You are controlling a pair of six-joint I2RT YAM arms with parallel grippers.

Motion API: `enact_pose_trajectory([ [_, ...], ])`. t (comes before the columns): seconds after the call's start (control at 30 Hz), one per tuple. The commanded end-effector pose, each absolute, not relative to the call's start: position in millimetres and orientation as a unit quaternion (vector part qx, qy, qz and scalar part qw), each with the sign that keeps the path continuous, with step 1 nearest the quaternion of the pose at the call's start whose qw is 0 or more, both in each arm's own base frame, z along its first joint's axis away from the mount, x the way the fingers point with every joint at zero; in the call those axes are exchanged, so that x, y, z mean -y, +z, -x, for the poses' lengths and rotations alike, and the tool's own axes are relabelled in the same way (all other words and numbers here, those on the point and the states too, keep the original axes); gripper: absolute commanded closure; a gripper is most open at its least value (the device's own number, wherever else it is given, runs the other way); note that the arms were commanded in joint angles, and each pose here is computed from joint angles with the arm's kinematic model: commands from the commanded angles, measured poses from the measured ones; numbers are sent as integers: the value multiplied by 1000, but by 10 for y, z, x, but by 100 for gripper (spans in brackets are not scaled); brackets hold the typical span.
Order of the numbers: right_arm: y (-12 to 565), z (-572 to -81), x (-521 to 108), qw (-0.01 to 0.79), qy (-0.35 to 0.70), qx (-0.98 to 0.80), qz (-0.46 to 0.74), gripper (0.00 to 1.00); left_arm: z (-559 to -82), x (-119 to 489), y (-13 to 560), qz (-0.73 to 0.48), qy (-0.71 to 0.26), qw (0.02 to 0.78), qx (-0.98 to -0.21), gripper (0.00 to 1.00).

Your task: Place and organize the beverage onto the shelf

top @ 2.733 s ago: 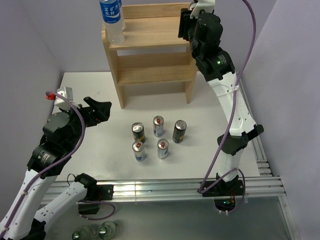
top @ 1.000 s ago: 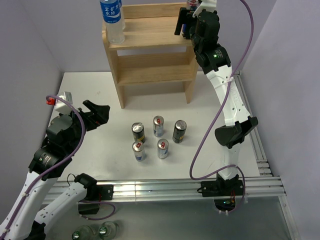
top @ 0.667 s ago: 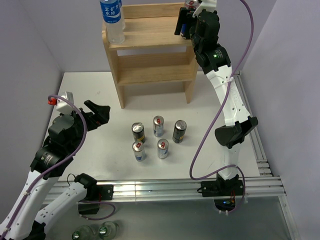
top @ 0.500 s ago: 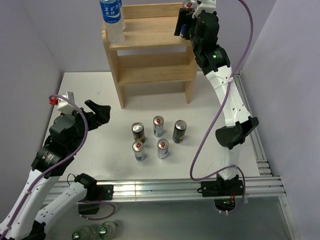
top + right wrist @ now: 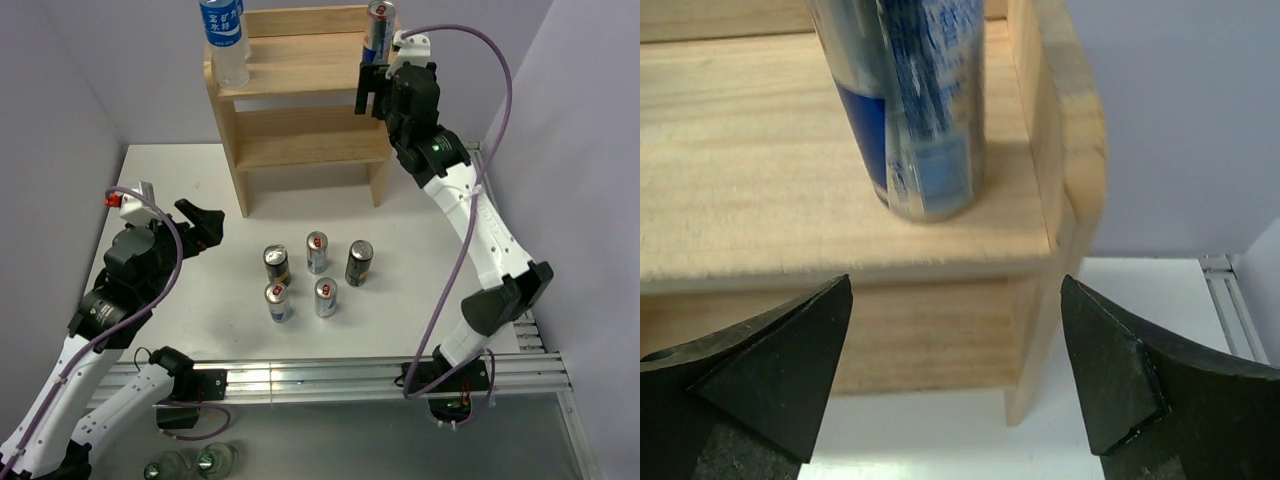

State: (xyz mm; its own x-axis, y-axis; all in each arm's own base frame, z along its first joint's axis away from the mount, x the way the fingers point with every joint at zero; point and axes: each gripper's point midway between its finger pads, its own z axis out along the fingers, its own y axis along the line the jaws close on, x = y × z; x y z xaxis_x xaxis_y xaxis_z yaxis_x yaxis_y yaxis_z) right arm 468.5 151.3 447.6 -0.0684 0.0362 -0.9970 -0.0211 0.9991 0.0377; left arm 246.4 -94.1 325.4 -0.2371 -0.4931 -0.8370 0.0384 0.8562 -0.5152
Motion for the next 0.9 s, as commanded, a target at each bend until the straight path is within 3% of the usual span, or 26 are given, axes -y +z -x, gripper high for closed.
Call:
enact_pose_trajectory([
  [0.0,4653,-4361,-1422,700,23,-713,-25,8,-2501,1005,3353,132,-232,612,-744,1],
  [0.17,4544,-3755,-1454,700,53,-712,-32,7,-2498,1038,3332,121,-235,610,-747,1],
  [0.4,3630,-2936,-1593,639,140,-755,-45,1,-2525,1099,3277,107,-235,601,-757,1],
  [0.6,2605,-2563,-1681,557,173,-810,-62,0,-2527,1167,3259,95,-245,594,-761,1],
  [0.87,1928,-2405,-1799,503,204,-835,-88,0,-2527,1199,3254,87,-245,586,-767,1],
])
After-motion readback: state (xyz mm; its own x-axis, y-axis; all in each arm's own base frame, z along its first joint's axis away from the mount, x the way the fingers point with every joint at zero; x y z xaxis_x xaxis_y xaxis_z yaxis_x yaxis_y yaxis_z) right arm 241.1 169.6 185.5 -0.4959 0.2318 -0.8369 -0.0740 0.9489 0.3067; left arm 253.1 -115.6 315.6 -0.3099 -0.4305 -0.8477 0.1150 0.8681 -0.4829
